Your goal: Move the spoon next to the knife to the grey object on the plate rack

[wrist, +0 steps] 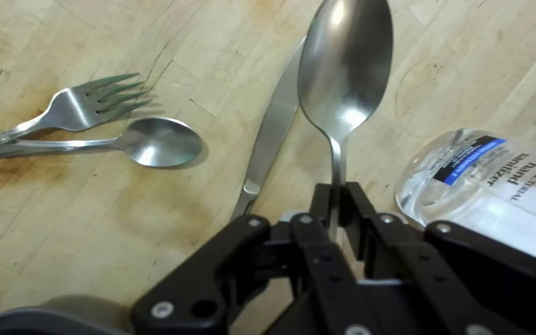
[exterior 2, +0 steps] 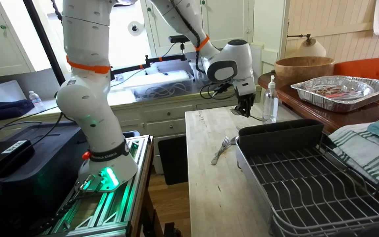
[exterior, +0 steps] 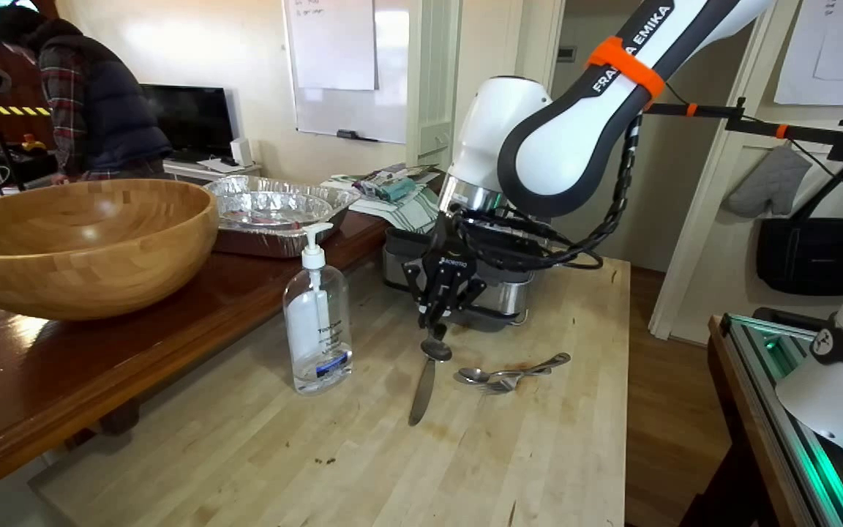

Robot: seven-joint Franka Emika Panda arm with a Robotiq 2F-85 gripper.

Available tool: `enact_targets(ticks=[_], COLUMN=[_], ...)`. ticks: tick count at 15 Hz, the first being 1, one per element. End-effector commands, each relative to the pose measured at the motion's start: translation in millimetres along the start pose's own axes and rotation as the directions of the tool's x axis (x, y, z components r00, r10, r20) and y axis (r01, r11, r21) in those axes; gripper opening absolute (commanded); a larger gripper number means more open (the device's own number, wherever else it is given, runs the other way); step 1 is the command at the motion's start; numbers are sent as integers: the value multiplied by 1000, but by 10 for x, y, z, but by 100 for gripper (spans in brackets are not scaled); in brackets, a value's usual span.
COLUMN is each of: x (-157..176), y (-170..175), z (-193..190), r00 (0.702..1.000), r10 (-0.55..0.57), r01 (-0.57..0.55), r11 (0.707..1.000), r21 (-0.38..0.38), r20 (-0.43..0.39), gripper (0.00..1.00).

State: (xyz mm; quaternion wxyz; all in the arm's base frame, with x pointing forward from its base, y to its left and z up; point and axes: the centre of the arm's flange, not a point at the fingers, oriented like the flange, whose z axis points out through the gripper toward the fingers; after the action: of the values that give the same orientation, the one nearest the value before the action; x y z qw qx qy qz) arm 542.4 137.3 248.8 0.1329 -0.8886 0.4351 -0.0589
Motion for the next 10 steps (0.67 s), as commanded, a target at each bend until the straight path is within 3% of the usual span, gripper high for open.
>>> enact_targets(ticks=[1, 10], x=[-95, -43], y=[27, 92], z=[-289, -822], r00=[997, 971], r10=[-52, -128], r01=[52, 131], r11=[999, 991], r21=[8, 2], r20=[-51, -202], gripper=[3, 3])
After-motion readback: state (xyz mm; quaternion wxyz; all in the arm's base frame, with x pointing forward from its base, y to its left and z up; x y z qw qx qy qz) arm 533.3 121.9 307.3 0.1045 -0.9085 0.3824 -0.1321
